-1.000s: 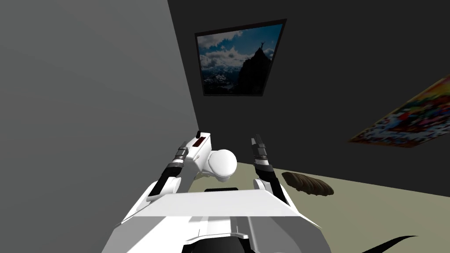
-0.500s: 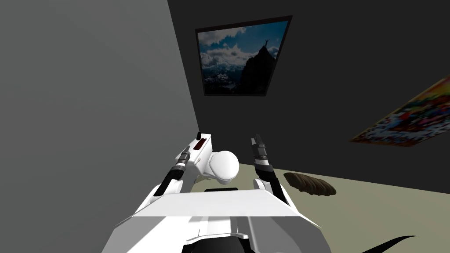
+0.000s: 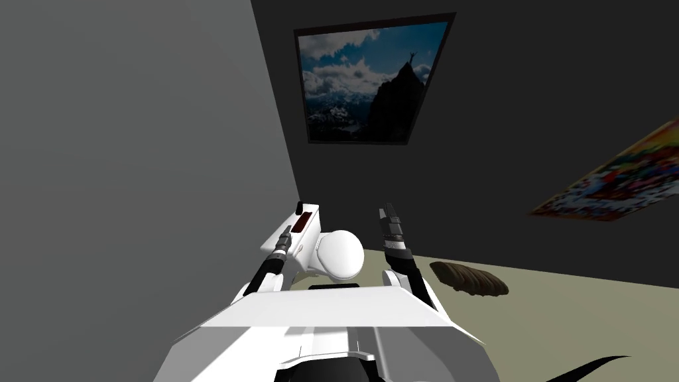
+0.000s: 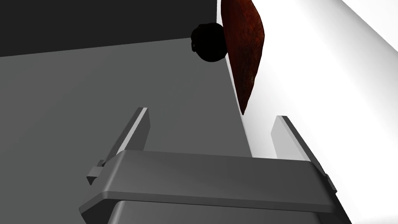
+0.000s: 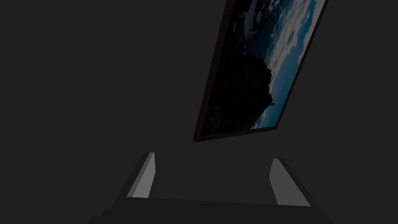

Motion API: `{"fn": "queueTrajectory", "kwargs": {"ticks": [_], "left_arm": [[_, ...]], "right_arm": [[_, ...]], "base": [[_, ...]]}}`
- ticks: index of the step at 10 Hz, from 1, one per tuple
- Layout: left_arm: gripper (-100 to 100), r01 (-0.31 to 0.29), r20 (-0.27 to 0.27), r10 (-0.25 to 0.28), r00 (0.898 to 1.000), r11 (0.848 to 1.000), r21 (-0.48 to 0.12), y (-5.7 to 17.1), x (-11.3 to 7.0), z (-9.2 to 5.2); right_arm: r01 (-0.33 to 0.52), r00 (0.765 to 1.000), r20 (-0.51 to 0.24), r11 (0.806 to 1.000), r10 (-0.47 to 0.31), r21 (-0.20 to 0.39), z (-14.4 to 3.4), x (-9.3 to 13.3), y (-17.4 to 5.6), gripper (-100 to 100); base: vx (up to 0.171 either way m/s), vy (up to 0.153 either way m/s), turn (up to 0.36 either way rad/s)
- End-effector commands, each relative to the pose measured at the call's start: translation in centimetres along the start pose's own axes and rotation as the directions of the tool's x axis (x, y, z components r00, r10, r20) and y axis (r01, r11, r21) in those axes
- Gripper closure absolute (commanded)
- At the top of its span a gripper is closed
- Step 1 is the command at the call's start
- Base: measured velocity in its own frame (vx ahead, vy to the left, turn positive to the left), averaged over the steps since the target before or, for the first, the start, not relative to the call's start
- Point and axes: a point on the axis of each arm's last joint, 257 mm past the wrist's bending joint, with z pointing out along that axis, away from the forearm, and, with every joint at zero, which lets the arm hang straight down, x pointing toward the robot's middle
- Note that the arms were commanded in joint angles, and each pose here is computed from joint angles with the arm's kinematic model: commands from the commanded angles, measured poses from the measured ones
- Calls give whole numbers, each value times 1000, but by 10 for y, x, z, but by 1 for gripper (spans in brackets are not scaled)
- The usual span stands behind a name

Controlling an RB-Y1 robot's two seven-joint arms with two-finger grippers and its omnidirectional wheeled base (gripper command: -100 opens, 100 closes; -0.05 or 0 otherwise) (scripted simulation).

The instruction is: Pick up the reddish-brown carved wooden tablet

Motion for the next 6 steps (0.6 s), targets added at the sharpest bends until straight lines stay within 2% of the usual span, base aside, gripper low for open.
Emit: {"fn": "queueTrajectory", "kwargs": {"ticks": [1, 2, 3, 5, 6], "left_arm": [[-100, 0, 0, 0, 1000, 1000, 0, 0, 0, 0], [0, 1, 0, -1, 1000, 1000, -2, 0, 1, 0], [-100, 3, 15, -3, 1000, 1000, -2, 0, -12, 8], [-100, 6, 31, -6, 1000, 1000, -2, -1, -24, 17], [-100, 3, 25, -3, 1000, 1000, -3, 0, -20, 14]], "right_arm": [[0, 1000, 0, 1000, 0, 0, 0, 0, 0, 0], [0, 1000, 0, 1000, 0, 0, 0, 0, 0, 0], [0, 1000, 0, 1000, 0, 0, 0, 0, 0, 0], [0, 1000, 0, 1000, 0, 0, 0, 0, 0, 0], [0, 1000, 0, 1000, 0, 0, 0, 0, 0, 0]], "base": [[27, 9, -6], [6, 2, 1], [-2, -16, -116], [-5, -26, -98], [0, -10, -11]]}}
